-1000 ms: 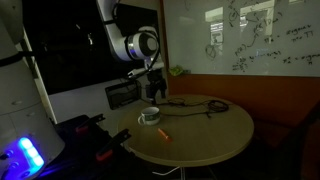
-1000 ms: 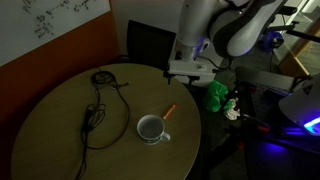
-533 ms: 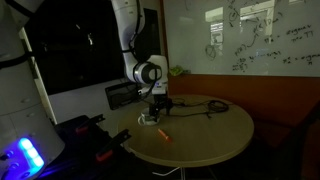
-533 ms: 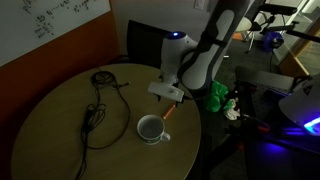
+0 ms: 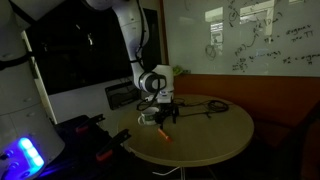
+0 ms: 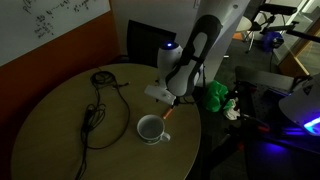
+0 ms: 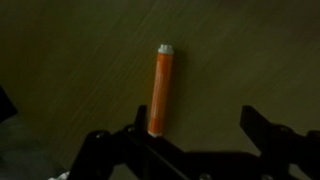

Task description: Put the marker inside the mug cup

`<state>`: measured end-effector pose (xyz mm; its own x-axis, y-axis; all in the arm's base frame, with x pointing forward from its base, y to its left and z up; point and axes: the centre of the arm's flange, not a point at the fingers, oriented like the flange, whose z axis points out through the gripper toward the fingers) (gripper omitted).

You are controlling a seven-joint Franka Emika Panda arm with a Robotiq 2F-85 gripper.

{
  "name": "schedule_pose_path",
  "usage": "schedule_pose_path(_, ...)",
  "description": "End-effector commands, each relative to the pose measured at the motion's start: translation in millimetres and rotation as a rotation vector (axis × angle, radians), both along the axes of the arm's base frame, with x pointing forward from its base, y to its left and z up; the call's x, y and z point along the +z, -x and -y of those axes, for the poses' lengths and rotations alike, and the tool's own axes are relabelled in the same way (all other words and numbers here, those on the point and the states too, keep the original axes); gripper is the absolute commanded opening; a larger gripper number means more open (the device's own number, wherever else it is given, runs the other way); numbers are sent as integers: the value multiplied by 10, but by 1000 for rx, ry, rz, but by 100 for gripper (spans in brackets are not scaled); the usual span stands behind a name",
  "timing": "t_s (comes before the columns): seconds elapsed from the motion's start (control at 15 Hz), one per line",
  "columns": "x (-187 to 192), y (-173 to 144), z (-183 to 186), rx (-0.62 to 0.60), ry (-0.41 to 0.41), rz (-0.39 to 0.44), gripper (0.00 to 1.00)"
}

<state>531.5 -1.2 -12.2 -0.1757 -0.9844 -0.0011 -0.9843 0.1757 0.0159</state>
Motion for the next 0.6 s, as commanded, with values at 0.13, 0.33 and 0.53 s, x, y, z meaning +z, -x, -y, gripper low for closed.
schedule_pose_path(0.13,-94,125,-30,17,46,21,100)
schedule_pose_path(0.33,-117,197,-120,30,77,53,100)
schedule_pose_path(0.53,-186,257,-225,23,89,63,93)
